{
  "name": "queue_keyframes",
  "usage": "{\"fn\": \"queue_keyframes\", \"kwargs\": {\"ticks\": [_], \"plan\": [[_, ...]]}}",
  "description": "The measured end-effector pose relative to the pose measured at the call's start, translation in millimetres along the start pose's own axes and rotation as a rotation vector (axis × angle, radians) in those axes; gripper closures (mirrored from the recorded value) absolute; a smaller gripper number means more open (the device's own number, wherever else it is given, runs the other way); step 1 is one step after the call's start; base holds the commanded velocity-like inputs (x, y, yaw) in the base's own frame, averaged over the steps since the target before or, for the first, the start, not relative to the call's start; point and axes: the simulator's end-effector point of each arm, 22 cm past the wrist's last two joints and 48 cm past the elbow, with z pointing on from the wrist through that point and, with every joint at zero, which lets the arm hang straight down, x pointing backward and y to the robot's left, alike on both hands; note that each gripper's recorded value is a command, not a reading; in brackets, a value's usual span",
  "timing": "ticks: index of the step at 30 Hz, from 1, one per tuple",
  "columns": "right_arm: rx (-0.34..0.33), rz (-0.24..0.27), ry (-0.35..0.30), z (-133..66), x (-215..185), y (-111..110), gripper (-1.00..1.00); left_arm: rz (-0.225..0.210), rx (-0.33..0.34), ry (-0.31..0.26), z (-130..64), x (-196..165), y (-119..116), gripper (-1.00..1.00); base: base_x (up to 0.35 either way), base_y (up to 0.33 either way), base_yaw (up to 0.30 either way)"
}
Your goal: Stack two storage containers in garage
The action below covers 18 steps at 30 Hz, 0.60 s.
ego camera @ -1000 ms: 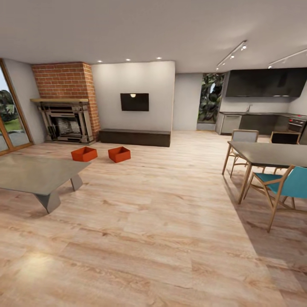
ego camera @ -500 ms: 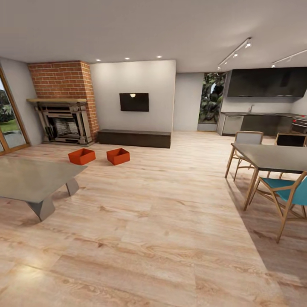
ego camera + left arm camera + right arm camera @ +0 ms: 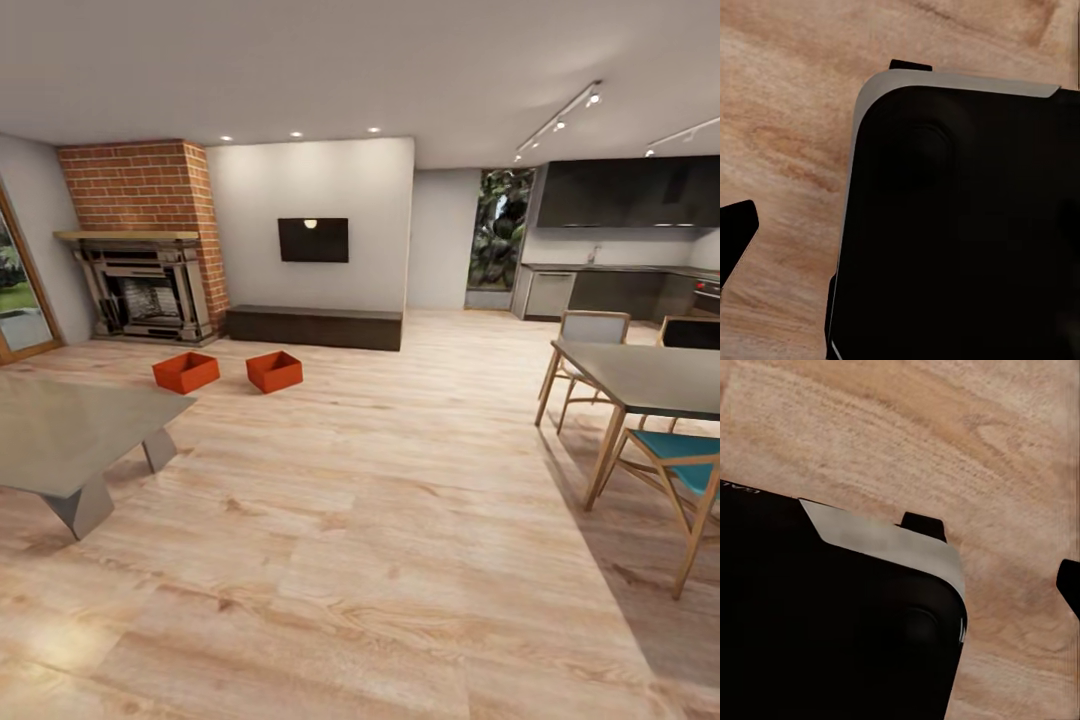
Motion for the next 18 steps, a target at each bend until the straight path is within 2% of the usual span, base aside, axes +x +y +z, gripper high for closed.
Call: {"fn": "queue_keyframes", "kwargs": {"ticks": [2,6,8,10,11,18], "plan": [[0.013,0.000,0.003,0.1,2,-8,-1.00,0.000,0.000,0.000,0.0,0,0,-1.00,0.321,0.000,0.000],[0.067,-0.001,0.012,-1.3,17,-48,-1.00,0.000,0.001,0.000,0.0,0,-1,-1.00,0.321,0.000,0.000],[0.082,-0.004,0.016,-2.2,22,-60,-1.00,0.000,0.001,0.000,0.0,0,-1,-1.00,0.321,0.000,0.000],[0.114,-0.007,0.031,-5.0,34,-85,-1.00,0.000,0.001,0.000,0.0,0,-1,-1.00,0.321,0.000,0.000],[0.123,-0.012,0.063,-8.5,55,-93,-1.00,-0.001,0.001,0.000,0.0,0,-1,-1.00,0.321,0.000,0.000],[0.119,-0.017,0.201,-13.3,92,-84,-1.00,0.000,0.000,0.000,0.0,0,0,-1.00,0.321,0.000,0.000]]}}
